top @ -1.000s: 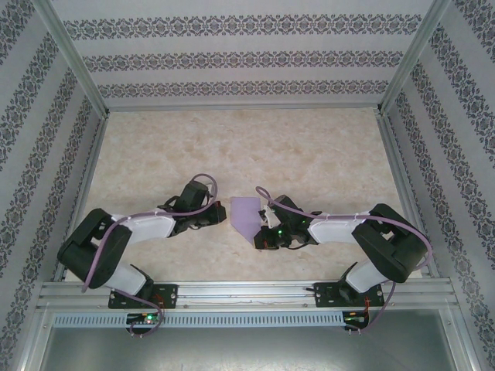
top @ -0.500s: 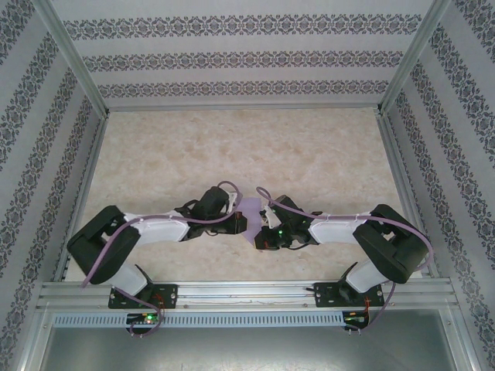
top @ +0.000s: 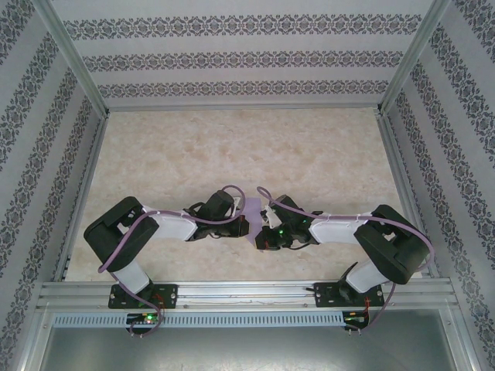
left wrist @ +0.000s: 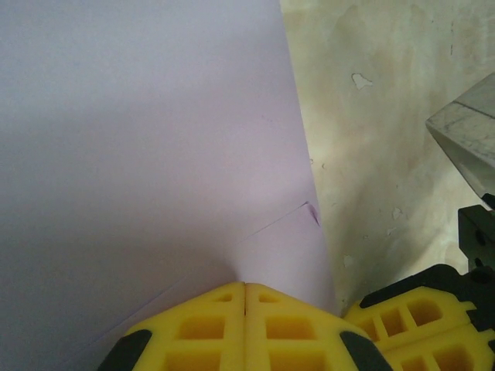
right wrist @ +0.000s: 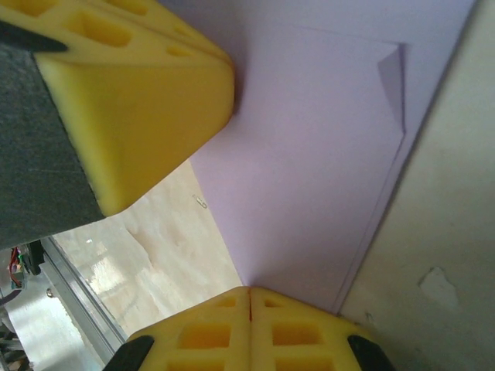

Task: Fold a paper plane with a square sheet of paper (fold left side to right side)

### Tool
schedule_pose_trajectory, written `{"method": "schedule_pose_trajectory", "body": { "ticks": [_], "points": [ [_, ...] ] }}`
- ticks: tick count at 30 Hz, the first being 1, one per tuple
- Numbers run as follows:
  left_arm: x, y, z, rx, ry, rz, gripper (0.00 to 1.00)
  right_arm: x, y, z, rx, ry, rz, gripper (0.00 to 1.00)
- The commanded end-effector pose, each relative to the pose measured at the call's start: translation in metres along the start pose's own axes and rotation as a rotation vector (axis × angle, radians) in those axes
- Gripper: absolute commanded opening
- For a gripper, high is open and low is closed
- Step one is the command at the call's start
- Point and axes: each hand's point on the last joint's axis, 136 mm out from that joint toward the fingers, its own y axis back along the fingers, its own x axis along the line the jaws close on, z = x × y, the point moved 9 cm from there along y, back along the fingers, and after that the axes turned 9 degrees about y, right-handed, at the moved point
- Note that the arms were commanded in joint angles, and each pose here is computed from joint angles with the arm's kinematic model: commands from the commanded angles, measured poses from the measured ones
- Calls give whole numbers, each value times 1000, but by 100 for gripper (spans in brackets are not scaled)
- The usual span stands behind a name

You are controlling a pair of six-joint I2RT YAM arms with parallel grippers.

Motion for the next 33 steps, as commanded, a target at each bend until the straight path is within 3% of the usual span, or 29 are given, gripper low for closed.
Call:
{"method": "schedule_pose_trajectory", "body": {
  "ticks": [1, 9, 23, 33],
  "points": [
    [17, -3, -10, -3, 33, 64, 0, -4, 6, -8, 45, -52, -45, 0],
    [21, -4, -13, -4, 33, 72, 0, 18, 17, 11, -29, -13, 18, 0],
    [21, -5, -15, -2, 34, 83, 0, 13, -6, 28, -25, -25, -16, 0],
    [25, -3, -14, -14, 37, 138, 0, -5, -9, -2, 46, -82, -53, 0]
  ]
}}
